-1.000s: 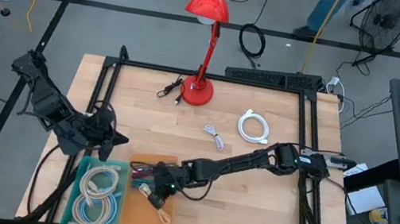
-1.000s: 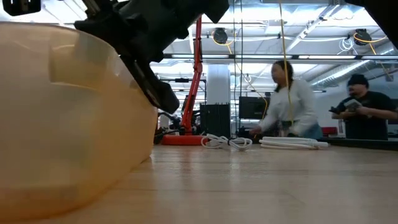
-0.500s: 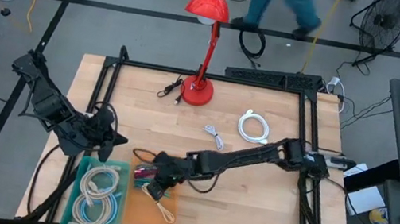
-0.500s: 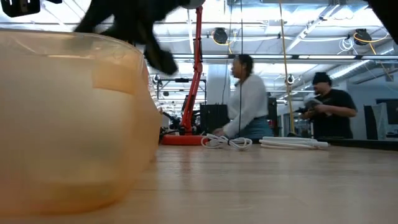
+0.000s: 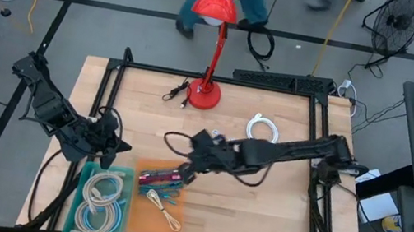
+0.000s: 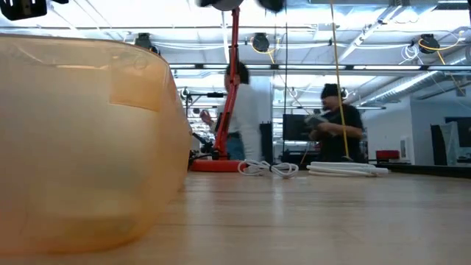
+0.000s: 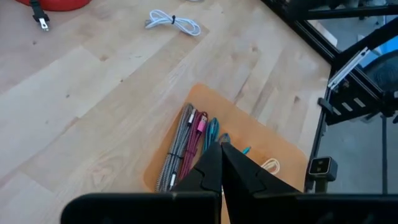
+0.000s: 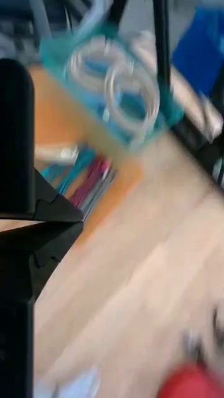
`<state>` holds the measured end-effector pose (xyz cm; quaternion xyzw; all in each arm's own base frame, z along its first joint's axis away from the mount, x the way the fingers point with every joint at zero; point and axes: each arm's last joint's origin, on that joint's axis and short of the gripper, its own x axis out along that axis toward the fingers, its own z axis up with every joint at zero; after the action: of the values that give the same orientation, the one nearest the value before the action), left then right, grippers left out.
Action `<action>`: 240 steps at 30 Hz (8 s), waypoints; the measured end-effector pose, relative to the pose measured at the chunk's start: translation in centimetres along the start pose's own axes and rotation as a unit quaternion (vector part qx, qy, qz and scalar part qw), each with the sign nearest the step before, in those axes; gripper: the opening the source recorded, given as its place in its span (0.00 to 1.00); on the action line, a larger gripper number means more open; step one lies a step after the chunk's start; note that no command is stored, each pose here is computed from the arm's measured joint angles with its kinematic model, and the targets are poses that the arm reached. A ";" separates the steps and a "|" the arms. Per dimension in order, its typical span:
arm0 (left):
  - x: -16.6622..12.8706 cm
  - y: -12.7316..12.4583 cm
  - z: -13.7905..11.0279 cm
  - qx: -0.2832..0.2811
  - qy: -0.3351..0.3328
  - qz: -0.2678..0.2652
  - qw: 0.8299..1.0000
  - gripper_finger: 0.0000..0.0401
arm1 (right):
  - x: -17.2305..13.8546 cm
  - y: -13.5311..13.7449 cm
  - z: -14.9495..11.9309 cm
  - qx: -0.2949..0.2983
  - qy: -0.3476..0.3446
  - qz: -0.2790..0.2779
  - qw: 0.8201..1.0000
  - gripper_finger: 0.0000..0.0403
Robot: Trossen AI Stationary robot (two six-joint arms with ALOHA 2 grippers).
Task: Pick & Place USB Port
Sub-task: Put the left white USB cable into the orange bin
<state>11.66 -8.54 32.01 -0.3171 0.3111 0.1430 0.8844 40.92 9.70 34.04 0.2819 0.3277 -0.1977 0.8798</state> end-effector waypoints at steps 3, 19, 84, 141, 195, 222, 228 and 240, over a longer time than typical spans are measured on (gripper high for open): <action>0.0 0.0 0.0 0.002 0.005 -0.001 1.000 0.01 | -2.1 -1.3 0.0 0.009 0.005 -0.056 0.998 0.00; 0.0 0.0 -0.1 0.024 0.007 0.000 1.000 0.01 | 3.1 -10.5 -1.9 0.067 0.148 -0.198 0.967 0.04; 3.5 -2.4 4.2 0.051 -0.272 -0.263 0.924 0.04 | -7.9 -2.3 2.6 0.077 -0.212 0.240 0.944 0.03; 12.5 -6.0 -2.3 0.271 0.242 -0.171 0.916 0.05 | -12.8 0.1 -0.8 0.068 -0.154 0.334 0.927 0.29; 23.3 -8.6 -6.1 0.155 0.363 -0.059 0.917 0.60 | -9.6 -0.9 -3.5 0.005 -0.054 0.342 0.938 0.25; 21.5 -8.8 -4.8 0.108 0.327 -0.026 0.938 0.61 | -9.3 -1.2 -3.8 0.000 -0.032 0.334 0.942 0.25; 20.7 -7.7 -3.7 0.112 0.275 0.054 0.953 0.58 | -9.3 -1.2 -3.7 0.000 -0.033 0.333 0.942 0.25; 20.6 -6.0 -4.1 0.148 0.325 0.117 0.927 0.04 | -9.3 -1.2 -3.7 -0.002 -0.034 0.334 0.942 0.25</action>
<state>28.24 -14.58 19.20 -0.1732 0.6337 0.0873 0.7489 31.95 12.59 37.67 0.3668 0.1850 0.0982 0.9064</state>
